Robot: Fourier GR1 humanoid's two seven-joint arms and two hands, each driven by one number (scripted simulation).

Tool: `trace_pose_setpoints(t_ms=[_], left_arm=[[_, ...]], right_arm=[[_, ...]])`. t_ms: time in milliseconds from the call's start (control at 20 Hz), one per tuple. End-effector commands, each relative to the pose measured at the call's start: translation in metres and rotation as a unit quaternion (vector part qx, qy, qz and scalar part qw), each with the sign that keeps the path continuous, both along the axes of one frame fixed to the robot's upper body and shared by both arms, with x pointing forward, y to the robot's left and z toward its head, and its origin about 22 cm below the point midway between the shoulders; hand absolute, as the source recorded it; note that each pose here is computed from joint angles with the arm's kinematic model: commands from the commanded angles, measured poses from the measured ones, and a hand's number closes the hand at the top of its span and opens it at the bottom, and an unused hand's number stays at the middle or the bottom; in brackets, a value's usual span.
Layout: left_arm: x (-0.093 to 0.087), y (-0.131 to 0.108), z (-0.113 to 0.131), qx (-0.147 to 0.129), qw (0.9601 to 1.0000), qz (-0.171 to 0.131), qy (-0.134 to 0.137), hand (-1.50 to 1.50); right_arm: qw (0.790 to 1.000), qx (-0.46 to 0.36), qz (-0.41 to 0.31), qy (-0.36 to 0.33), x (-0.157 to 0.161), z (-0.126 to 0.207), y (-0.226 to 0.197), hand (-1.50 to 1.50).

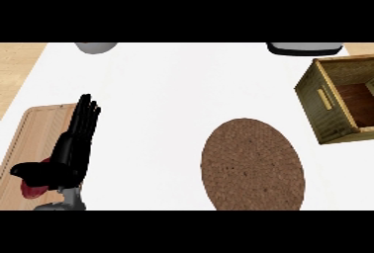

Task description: Pick the can from the placemat and place it in the basket

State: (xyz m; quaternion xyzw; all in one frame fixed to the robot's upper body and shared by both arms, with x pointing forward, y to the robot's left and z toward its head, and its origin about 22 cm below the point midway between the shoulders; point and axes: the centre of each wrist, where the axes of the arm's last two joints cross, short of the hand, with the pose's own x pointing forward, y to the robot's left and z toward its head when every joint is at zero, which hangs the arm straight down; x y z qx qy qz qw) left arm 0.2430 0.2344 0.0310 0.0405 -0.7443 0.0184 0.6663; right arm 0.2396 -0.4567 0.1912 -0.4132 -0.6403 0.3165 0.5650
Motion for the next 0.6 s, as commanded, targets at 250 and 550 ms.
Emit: trace_pose_setpoints(t_ms=[250, 550], left_arm=[[-0.009, -0.022, 0.009, -0.009, 0.9999, 0.003, 0.007, 0.0], [0.001, -0.001, -0.003, -0.003, 1.0, -0.001, 0.009, 0.0]], right_arm=[[1.0, 0.022, 0.001, 0.009, 0.036, -0.043, -0.013, 1.5], [0.999, 0.047, -0.012, 0.009, 0.039, -0.049, -0.041, 1.5]])
